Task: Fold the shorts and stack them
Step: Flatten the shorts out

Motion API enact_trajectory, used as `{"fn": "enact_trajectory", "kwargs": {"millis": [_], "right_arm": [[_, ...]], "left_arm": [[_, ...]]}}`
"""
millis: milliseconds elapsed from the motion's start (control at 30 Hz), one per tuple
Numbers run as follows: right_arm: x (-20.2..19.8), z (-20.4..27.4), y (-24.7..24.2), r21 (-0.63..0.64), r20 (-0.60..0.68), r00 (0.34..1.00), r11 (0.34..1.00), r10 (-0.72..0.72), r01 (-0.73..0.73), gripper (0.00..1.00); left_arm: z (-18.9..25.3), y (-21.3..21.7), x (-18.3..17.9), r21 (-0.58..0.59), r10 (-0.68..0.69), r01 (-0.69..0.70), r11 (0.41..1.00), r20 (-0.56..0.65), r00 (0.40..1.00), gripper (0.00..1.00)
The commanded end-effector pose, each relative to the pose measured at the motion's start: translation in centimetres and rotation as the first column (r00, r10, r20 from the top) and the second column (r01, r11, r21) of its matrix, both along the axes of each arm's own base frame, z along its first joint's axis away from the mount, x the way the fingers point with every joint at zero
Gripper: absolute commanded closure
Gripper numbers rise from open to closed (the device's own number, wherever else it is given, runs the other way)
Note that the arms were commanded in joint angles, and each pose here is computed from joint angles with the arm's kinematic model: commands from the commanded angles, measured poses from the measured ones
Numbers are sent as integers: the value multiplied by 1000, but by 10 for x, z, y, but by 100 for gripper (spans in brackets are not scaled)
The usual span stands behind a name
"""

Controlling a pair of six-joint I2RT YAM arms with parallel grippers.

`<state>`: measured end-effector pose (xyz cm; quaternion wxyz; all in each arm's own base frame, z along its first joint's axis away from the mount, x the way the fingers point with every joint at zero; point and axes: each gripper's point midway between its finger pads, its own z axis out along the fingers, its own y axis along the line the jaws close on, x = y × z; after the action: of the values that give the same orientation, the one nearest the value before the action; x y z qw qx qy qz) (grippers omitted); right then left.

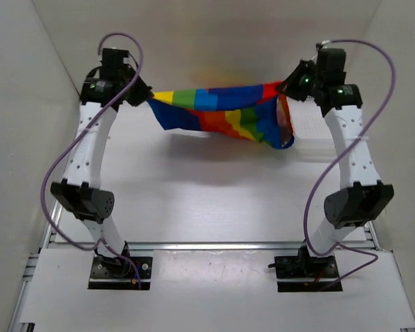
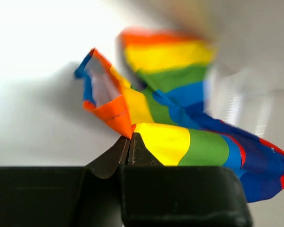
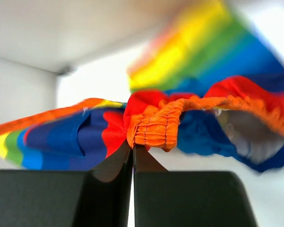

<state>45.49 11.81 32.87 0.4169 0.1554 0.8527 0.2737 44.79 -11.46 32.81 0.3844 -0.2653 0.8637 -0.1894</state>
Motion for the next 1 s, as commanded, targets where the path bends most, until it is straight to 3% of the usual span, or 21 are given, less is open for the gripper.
{"fn": "enact_trajectory", "kwargs": {"millis": [0, 100, 133, 167, 300, 367, 433, 467, 500, 533, 567, 600, 667, 733, 767, 967], "right_arm": [[-26, 79, -7, -78, 170, 983, 995, 70, -58, 100], [-55, 76, -1, -129, 152, 979, 985, 137, -118, 100], [-67, 41, 9, -138, 59, 982, 976, 180, -171, 100], [-84, 37, 6, -149, 56, 981, 973, 188, -178, 100], [-148, -52, 6, -151, -152, 962, 957, 226, -249, 100], [-177, -107, 1, -131, -291, 933, 957, 212, -259, 100], [-182, -127, 2, -101, -320, 929, 968, 185, -228, 100], [-179, -144, 6, -81, -356, 915, 969, 190, -232, 97], [-163, -153, 9, -76, -341, 922, 972, 185, -223, 86], [-152, -163, 9, -86, -359, 917, 972, 173, -217, 51], [-135, -192, 8, -102, -447, 882, 972, 147, -213, 42], [-116, -181, 9, -122, -438, 887, 968, 147, -221, 37], [-101, -194, 12, -120, -489, 861, 966, 142, -228, 34], [-99, -185, 15, -125, -464, 872, 963, 158, -241, 32], [-104, -178, 10, -146, -443, 885, 963, 141, -227, 31], [-175, -182, -21, -216, -425, 905, 970, 13, -116, 30]], "left_arm": [[70, 38, -37, 28, 41, -45, 999, 123, 992, 89], [64, 50, -59, 28, 63, -67, 997, 122, 991, 89], [54, 51, -68, 32, 62, -66, 997, 97, 993, 89], [54, 57, -86, 40, 66, -71, 997, 103, 992, 89], [-65, 62, -138, 77, 73, -62, 995, -151, 986, 89], [-99, 61, -152, 85, 65, -49, 995, -198, 978, 89], [-139, 60, -166, 84, 68, -46, 995, -280, 958, 89], [-148, 60, -163, 86, 68, -45, 995, -292, 954, 89], [-161, 61, -149, 102, 80, -51, 993, -307, 948, 77], [-168, 61, -141, 115, 69, -33, 993, -323, 944, 65], [-172, 63, -132, 138, 71, -25, 990, -337, 939, 56], [-176, 63, -123, 149, 61, -8, 989, -352, 934, 43], [-181, 63, -111, 171, 38, 33, 985, -397, 917, 39], [-175, 67, -115, 196, 47, 35, 980, -399, 916, 21], [-174, 70, -121, 204, 54, 32, 978, -400, 915, 19], [-191, 71, -183, 166, 41, 38, 985, -446, 894, 28]]}}
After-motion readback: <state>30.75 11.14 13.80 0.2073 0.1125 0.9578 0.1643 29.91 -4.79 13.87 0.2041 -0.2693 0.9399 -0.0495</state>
